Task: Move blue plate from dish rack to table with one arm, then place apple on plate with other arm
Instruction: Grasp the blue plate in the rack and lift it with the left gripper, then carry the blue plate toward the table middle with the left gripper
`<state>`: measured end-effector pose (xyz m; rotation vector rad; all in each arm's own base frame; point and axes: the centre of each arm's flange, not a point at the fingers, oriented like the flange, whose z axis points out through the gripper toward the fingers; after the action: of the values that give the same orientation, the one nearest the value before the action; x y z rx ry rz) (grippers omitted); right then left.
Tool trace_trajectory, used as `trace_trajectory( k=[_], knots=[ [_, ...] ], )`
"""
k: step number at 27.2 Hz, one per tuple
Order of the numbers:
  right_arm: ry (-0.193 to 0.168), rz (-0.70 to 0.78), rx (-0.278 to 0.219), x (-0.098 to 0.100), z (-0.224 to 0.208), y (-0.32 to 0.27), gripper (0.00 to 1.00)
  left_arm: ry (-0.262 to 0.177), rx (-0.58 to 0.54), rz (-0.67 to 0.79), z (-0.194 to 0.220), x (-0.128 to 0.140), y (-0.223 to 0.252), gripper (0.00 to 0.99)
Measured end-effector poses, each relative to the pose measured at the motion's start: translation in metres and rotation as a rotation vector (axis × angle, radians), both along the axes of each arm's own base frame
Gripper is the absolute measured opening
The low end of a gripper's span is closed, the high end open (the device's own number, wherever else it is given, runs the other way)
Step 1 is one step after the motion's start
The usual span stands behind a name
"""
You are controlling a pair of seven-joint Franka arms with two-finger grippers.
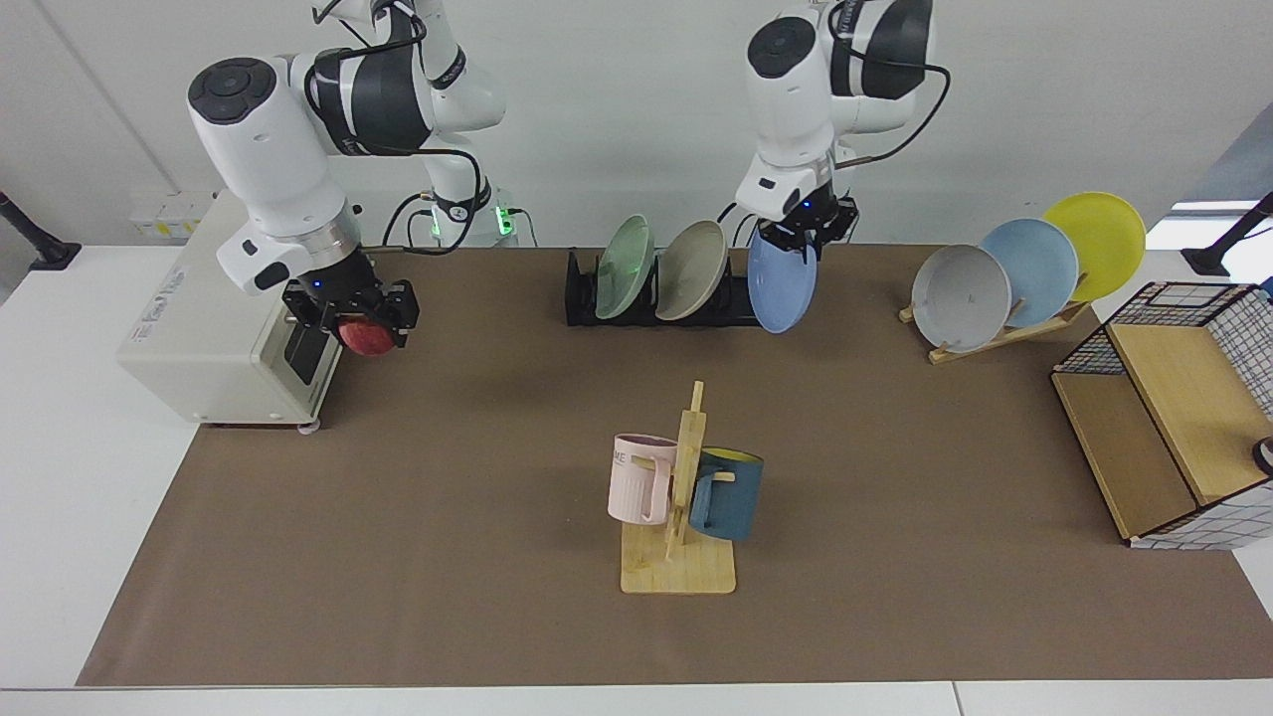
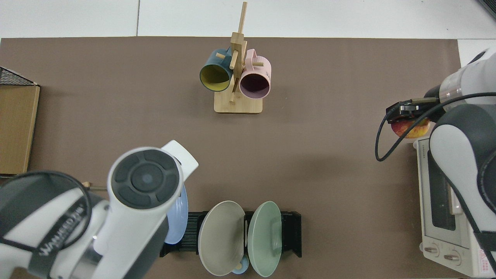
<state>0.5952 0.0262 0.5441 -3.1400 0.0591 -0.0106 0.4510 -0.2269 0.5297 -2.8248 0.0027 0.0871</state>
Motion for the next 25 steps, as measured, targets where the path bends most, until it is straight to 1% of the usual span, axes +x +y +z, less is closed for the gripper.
trace_trajectory(
  k=[3,6,7,10,13,15,18,20,22,25],
  knots=[
    [0.003,0.000,0.000,0.000,-0.002,0.000,0.73,-0.022,-0.077,0.114,0.000,0.041,0.026,0.137],
    [0.005,0.000,0.000,0.001,-0.003,0.000,0.73,-0.077,-0.228,0.257,-0.005,0.079,0.052,0.137],
    [0.005,0.000,0.000,0.001,-0.003,0.000,0.73,-0.092,-0.283,0.304,-0.007,0.090,0.063,0.137],
    [0.005,0.000,0.000,0.001,-0.003,0.000,0.73,-0.116,-0.407,0.402,-0.011,0.107,0.081,0.137],
    [0.006,0.000,0.000,0.001,-0.003,0.000,0.73,-0.131,-0.515,0.480,-0.018,0.115,0.088,0.137],
    [0.007,0.000,-0.001,0.001,-0.004,0.000,0.73,-0.142,-0.588,0.527,-0.029,0.116,0.086,0.137],
    [0.007,0.000,-0.001,0.001,-0.004,0.000,0.73,-0.182,-0.658,0.574,-0.064,0.115,0.070,0.137],
    [0.008,0.000,-0.001,0.001,-0.004,0.000,0.73,-0.196,-0.676,0.598,-0.093,0.109,0.050,0.137],
    [0.008,0.000,-0.001,0.001,-0.004,0.000,0.73,-0.195,-0.685,0.617,-0.120,0.101,0.028,0.137],
    [0.008,0.000,-0.001,0.001,-0.004,0.000,0.73,-0.172,-0.702,0.646,-0.145,0.089,0.005,0.137]
  ],
)
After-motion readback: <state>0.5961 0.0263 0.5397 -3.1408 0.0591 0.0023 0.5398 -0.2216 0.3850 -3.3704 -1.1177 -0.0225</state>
